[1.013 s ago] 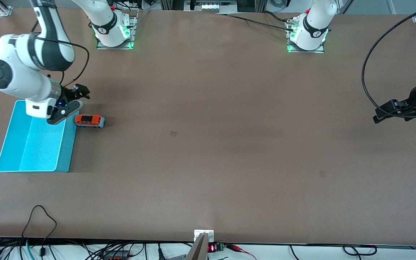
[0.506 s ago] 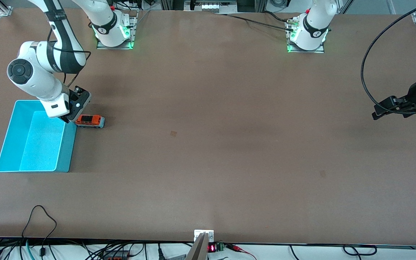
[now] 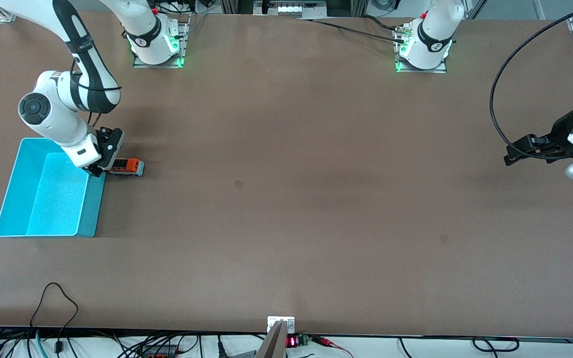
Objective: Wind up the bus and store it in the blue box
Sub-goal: 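Close the right gripper on the orange bus beside the box, then lift the bus with the right gripper and lower it into the box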
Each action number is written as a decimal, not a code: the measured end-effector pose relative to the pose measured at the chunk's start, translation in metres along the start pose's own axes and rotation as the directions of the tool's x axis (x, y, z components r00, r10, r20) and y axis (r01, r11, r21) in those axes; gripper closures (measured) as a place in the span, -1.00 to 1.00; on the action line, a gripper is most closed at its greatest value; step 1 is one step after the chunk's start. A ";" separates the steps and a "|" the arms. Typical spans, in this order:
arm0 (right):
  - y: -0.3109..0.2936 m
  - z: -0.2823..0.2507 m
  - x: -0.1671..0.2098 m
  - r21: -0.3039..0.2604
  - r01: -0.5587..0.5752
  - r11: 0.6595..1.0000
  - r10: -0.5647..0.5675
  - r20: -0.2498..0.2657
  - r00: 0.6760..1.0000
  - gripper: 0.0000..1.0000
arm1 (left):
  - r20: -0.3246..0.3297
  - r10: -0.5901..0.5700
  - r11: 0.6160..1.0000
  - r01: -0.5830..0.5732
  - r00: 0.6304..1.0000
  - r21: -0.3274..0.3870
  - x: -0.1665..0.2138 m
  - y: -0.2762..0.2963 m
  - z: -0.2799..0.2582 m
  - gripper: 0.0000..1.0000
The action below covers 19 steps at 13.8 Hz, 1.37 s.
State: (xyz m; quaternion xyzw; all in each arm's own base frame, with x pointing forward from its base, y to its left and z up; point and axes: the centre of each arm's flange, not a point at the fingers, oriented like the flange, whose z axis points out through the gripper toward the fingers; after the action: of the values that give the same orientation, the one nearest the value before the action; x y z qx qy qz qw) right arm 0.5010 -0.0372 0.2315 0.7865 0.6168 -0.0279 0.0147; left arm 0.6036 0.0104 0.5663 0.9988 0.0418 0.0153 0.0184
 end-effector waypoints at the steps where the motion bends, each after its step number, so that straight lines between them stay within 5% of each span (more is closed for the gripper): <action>1: 0.000 0.002 0.001 -0.004 0.003 1.000 -0.003 -0.001 1.000 -1.00 | -0.006 -0.001 1.000 0.001 1.000 0.000 0.000 0.000 -0.003 -1.00; 8: -0.001 0.036 0.018 -0.025 0.034 0.999 -0.034 -0.015 0.999 -0.90 | 0.004 0.005 1.000 -0.005 1.000 0.009 -0.005 -0.003 -0.018 -1.00; 12: 0.000 0.036 0.035 -0.031 0.056 0.998 -0.057 -0.025 0.998 -0.07 | 0.032 0.000 1.000 -0.001 0.999 0.012 -0.008 -0.006 -0.016 -1.00; 16: 0.008 0.029 0.039 -0.043 -0.040 0.998 0.039 -0.033 0.999 -0.07 | 0.033 0.000 1.000 -0.001 0.999 0.013 -0.008 -0.006 -0.016 -1.00; 19: 0.040 -0.012 0.057 0.058 -0.197 0.979 0.198 -0.018 0.980 -0.07 | 0.033 0.001 1.000 -0.001 0.999 0.013 -0.008 -0.006 -0.016 -1.00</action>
State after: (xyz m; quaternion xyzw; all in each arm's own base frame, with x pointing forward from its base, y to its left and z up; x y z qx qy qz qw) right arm 0.5534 0.0097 0.2392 0.8442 0.5348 -0.0344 -0.0121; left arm 0.5949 0.0159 0.5817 0.9991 0.0412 -0.0017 0.0128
